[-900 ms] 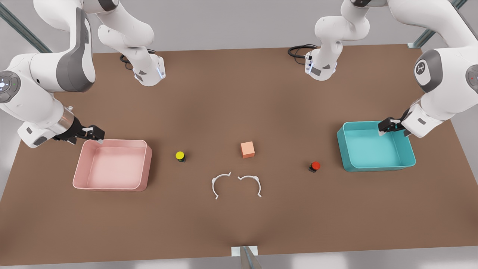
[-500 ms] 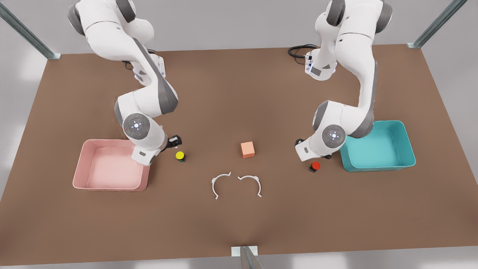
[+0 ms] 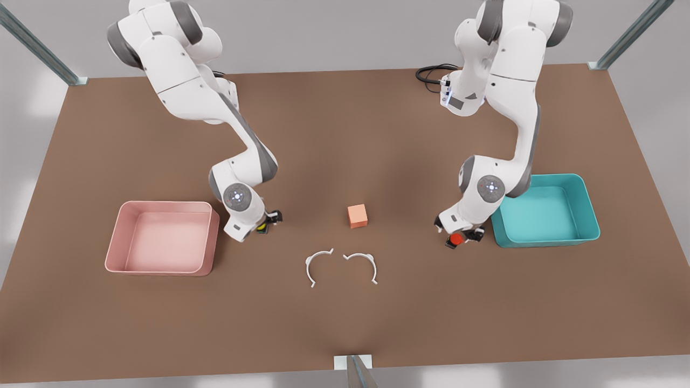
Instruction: Place the red button in the blue storage box with the left arm, and place the yellow button in the pink storage box with the right arm
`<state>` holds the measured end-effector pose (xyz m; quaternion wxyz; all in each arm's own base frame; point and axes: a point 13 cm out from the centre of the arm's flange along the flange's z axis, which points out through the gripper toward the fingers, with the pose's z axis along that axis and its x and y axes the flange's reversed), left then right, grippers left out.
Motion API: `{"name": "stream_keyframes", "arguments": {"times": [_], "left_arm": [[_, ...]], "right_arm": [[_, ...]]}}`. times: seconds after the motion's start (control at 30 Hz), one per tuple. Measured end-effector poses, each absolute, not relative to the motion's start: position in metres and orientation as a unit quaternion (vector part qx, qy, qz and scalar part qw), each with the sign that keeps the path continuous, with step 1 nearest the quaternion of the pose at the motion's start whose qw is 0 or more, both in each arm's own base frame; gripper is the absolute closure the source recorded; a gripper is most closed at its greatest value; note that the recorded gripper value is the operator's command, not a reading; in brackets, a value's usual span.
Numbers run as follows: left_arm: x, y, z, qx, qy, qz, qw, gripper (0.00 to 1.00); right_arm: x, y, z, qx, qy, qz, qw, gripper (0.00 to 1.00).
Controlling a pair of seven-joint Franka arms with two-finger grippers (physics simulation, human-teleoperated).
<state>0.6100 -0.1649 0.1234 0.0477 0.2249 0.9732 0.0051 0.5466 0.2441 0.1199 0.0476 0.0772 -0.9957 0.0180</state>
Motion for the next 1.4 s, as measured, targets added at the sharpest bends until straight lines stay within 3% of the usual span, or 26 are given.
{"name": "stream_keyframes", "arguments": {"times": [0.2,0.37,0.6,0.67,0.73,0.77,0.87,1.03,1.1,1.2,1.27,1.4], "left_arm": [[0.602,-0.154,0.084,0.238,0.971,0.011,0.035,0.0],[0.598,-0.148,0.063,0.246,0.969,0.013,0.026,0.0],[0.606,-0.142,0.063,0.255,0.966,0.015,0.036,0.11],[0.607,-0.142,0.062,0.258,0.965,0.016,0.038,0.11],[0.609,-0.143,0.062,0.261,0.964,0.016,0.041,0.12],[0.609,-0.143,0.061,0.262,0.964,0.016,0.041,0.22],[0.611,-0.144,0.06,0.266,0.963,0.016,0.043,0.37],[0.613,-0.145,0.063,0.27,0.962,0.017,0.047,0.49],[0.614,-0.145,0.066,0.271,0.961,0.017,0.05,0.5],[0.624,-0.149,0.1,0.27,0.96,0.015,0.071,0.5],[0.633,-0.147,0.148,0.266,0.96,0.012,0.09,0.5],[0.638,-0.061,0.216,0.219,0.972,0.011,0.09,0.5]], "right_arm": [[0.531,0.25,0.098,0.062,-0.998,0.008,0.032,0.0],[0.541,0.241,0.083,0.036,-0.999,-0.001,0.018,0.0],[0.52,0.234,0.058,0.022,-1.0,-0.003,0.022,0.01],[0.522,0.235,0.057,0.018,-1.0,-0.006,0.016,0.18],[0.526,0.238,0.055,0.015,-1.0,-0.011,0.009,0.22],[0.528,0.238,0.054,0.014,-1.0,-0.013,0.005,0.22],[0.533,0.238,0.051,0.008,-1.0,-0.018,-0.006,0.24],[0.538,0.237,0.051,0.001,-1.0,-0.024,-0.017,0.56],[0.54,0.237,0.052,-0.001,-0.999,-0.026,-0.021,0.63],[0.543,0.238,0.054,-0.001,-0.999,-0.029,-0.025,0.64],[0.551,0.241,0.068,0.0,-0.999,-0.033,-0.038,0.64],[0.596,0.237,0.137,-0.008,-0.996,-0.042,-0.081,0.63]]}}
